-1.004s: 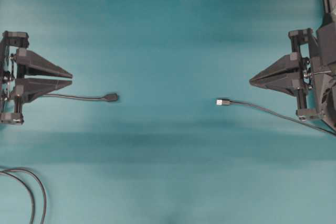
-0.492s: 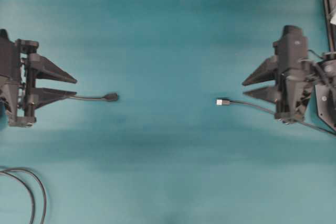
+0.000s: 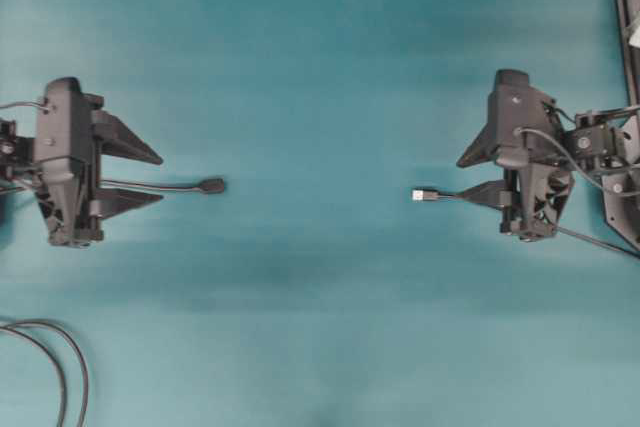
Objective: Insert the USB using both arms.
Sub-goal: 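Lower left gripper over black USB socket, right over silver USB plug, then close both grippers on the connector housings, then lift both connectors and bring them together above the table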
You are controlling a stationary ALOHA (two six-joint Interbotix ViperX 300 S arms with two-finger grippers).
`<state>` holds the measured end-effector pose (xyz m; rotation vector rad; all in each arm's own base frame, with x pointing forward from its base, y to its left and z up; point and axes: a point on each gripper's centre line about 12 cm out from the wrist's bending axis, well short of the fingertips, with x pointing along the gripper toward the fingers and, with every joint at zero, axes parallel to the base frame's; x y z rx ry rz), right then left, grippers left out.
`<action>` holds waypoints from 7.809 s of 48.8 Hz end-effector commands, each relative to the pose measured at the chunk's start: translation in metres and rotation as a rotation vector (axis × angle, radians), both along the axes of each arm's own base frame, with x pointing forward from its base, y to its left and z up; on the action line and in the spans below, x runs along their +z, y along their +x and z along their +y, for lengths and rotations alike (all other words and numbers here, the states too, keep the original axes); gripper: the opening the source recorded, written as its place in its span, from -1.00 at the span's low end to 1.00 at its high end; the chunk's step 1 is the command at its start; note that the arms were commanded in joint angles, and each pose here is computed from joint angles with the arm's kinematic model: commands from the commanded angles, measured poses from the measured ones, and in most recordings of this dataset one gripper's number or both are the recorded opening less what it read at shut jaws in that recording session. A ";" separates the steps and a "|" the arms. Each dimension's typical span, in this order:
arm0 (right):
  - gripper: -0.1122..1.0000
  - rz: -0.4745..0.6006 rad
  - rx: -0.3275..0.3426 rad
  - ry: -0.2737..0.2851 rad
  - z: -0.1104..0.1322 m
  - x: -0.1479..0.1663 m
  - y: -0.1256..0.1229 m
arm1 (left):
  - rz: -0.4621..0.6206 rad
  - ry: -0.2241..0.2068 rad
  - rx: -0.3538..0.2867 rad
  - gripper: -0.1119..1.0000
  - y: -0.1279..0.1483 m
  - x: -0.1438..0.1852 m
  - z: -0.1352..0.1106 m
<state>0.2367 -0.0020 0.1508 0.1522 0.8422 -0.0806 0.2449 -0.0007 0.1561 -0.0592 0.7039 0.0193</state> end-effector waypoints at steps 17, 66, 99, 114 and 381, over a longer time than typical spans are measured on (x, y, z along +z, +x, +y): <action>0.18 0.120 -0.004 0.000 -0.001 -0.026 0.030 | 0.023 0.009 -0.007 0.68 0.029 -0.017 0.000; 0.18 0.198 -0.003 -0.004 -0.003 -0.042 0.040 | 0.186 -0.003 0.036 0.63 0.060 -0.060 0.011; 0.15 0.267 -0.011 -0.007 -0.007 -0.065 0.049 | 0.196 -0.004 0.038 0.57 0.063 -0.064 0.011; -0.18 0.279 0.003 -0.009 -0.003 -0.067 0.047 | 0.199 -0.002 0.034 0.57 0.069 -0.066 0.011; -0.47 0.178 0.250 -1.401 0.025 0.066 0.108 | 0.219 -1.411 -0.263 -0.59 0.157 0.042 0.114</action>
